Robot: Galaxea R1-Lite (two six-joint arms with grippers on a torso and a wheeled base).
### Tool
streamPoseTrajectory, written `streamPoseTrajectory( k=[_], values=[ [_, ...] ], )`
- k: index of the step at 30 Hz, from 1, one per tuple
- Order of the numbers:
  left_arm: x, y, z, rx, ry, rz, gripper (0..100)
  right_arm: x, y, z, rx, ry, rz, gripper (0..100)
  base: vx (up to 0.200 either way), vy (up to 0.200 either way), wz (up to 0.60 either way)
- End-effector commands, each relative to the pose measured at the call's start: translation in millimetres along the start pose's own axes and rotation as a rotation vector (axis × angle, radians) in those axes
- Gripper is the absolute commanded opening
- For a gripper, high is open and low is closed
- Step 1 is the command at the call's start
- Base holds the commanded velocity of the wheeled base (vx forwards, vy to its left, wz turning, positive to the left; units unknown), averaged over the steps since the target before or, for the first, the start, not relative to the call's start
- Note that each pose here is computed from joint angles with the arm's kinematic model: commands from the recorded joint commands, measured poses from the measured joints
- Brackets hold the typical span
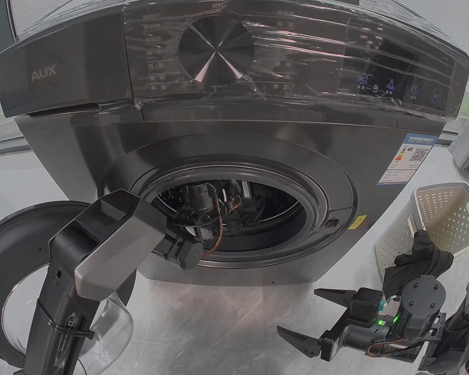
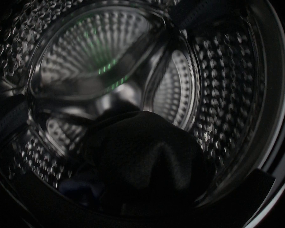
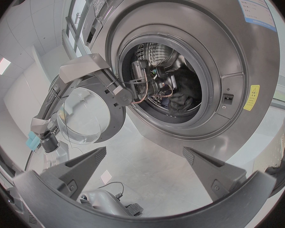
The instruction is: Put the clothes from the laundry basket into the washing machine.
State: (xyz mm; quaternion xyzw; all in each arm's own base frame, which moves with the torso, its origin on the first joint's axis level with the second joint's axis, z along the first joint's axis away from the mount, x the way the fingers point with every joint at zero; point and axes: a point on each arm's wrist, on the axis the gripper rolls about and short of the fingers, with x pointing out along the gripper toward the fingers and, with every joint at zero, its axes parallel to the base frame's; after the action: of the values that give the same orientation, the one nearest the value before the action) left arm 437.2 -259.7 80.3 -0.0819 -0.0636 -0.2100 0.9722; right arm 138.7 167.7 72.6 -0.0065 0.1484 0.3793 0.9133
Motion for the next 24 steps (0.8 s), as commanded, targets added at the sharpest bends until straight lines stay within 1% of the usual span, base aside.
streamPoseTrajectory(
  k=[1, 4, 6, 7, 10, 11, 13, 14, 16, 17, 19, 20, 22, 24],
  values=[
    [27.7, 5.6, 30.4, -0.019, -0.17, 0.014, 0, 0.0, 0.9, -0.5, -0.001, 0.002, 0.004, 100, 0.0, 0.0, 0.0],
    [32.3, 3.7, 42.3, -0.028, -0.207, 0.009, 0, 0.0, 0.9, -0.5, -0.001, 0.002, 0.004, 100, 0.0, 0.0, 0.0],
    [33.0, 3.4, 44.5, -0.033, -0.213, 0.008, 0, 0.0, 0.9, -0.5, -0.001, 0.002, 0.004, 100, 0.0, 0.0, 0.0],
    [33.3, 3.6, 42.4, -0.037, -0.21, 0.008, 0, 0.0, 0.9, -0.5, -0.001, 0.002, 0.004, 100, 0.0, 0.0, 0.0],
    [33.4, 4.2, 37.4, -0.036, -0.199, 0.009, 0, 0.0, 0.9, -0.6, -0.002, 0.004, 0.004, 100, 0.0, 0.0, 0.0],
    [33.8, 5.1, 29.7, -0.034, -0.184, 0.011, 0, -0.2, 0.8, -0.9, -0.002, 0.005, 0.004, 100, 0.0, 0.0, 0.0],
    [33.9, 6.0, 21.9, -0.032, -0.166, 0.014, 0, -0.5, 0.7, -1.2, 0.0, 0.007, 0.003, 100, 0.0, 0.0, 0.0],
    [33.8, 6.4, 18.6, -0.031, -0.158, 0.015, 100, -0.3, 0.8, -1.5, 0.0, 0.008, 0.005, 100, 0.0, 0.0, 0.0],
    [33.6, 6.7, 16.2, -0.03, -0.152, 0.015, 100, -0.5, 0.8, -1.2, 0.0, 0.007, 0.005, 100, 0.0, 0.0, 0.0],
    [32.7, 6.5, 11.2, -0.03, -0.138, 0.015, 100, -0.3, 0.8, -1.5, 0.0, 0.008, 0.005, 100, 0.0, 0.0, 0.0],
    [31.5, 4.6, 8.3, -0.033, -0.129, 0.013, 100, -0.1, 0.7, -1.8, -0.001, 0.01, 0.005, 100, 0.0, 0.0, 0.0],
    [30.2, 4.1, 6.1, -0.032, -0.117, 0.014, 100, -0.1, 0.7, -1.8, -0.001, 0.01, 0.005, 100, 0.0, 0.0, 0.0],
    [24.4, 5.0, -2.6, -0.026, -0.068, 0.018, 100, -0.1, 0.7, -1.8, -0.001, 0.01, 0.005, 100, 0.0, 0.0, 0.0],
    [18.7, 3.5, -5.9, -0.024, -0.04, 0.017, 100, -0.6, 0.6, -2.3, -0.001, 0.013, 0.004, 100, 0.0, 0.0, 0.0]
  ],
)
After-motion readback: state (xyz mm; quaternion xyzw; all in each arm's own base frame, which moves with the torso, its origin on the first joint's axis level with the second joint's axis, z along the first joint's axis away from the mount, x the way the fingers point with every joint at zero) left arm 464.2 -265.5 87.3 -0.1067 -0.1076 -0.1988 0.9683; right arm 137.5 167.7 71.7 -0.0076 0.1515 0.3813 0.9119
